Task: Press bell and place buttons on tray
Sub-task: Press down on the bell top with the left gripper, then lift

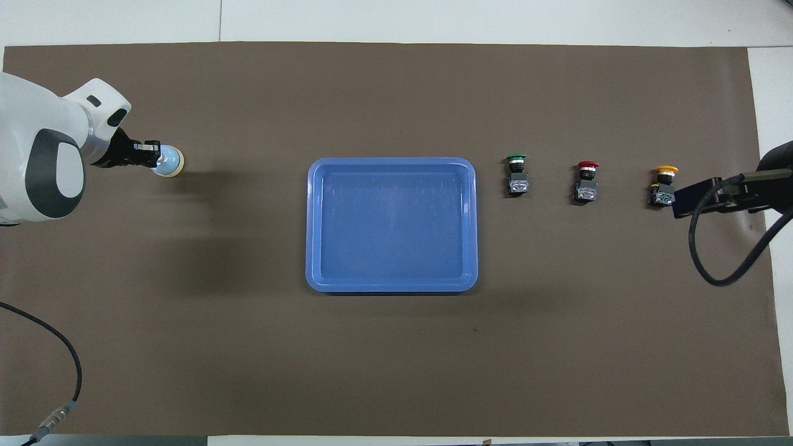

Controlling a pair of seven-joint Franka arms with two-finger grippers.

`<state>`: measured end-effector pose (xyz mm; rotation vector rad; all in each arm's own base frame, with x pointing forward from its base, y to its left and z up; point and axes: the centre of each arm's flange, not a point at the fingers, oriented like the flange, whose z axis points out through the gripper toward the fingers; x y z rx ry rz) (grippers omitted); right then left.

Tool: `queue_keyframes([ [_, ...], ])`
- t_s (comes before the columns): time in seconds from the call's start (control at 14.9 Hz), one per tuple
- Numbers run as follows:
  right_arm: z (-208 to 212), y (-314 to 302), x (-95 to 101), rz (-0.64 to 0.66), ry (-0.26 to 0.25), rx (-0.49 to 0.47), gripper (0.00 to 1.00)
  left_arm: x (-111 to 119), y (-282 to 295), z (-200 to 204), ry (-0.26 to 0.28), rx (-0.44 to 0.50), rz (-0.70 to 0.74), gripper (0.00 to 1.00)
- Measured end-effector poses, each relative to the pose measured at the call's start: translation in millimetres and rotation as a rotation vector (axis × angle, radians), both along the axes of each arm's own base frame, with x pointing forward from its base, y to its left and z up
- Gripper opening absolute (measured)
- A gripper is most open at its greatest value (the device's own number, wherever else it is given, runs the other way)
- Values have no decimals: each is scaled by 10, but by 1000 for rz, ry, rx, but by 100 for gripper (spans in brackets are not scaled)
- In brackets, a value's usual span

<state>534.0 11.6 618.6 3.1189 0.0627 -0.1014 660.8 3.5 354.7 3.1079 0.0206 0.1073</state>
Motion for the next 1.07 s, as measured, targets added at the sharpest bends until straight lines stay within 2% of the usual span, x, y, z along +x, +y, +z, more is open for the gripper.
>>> queue_keyframes([
  [1.07,0,0,0,0,0,0,100,145,7,-14,-28,17,2,1],
])
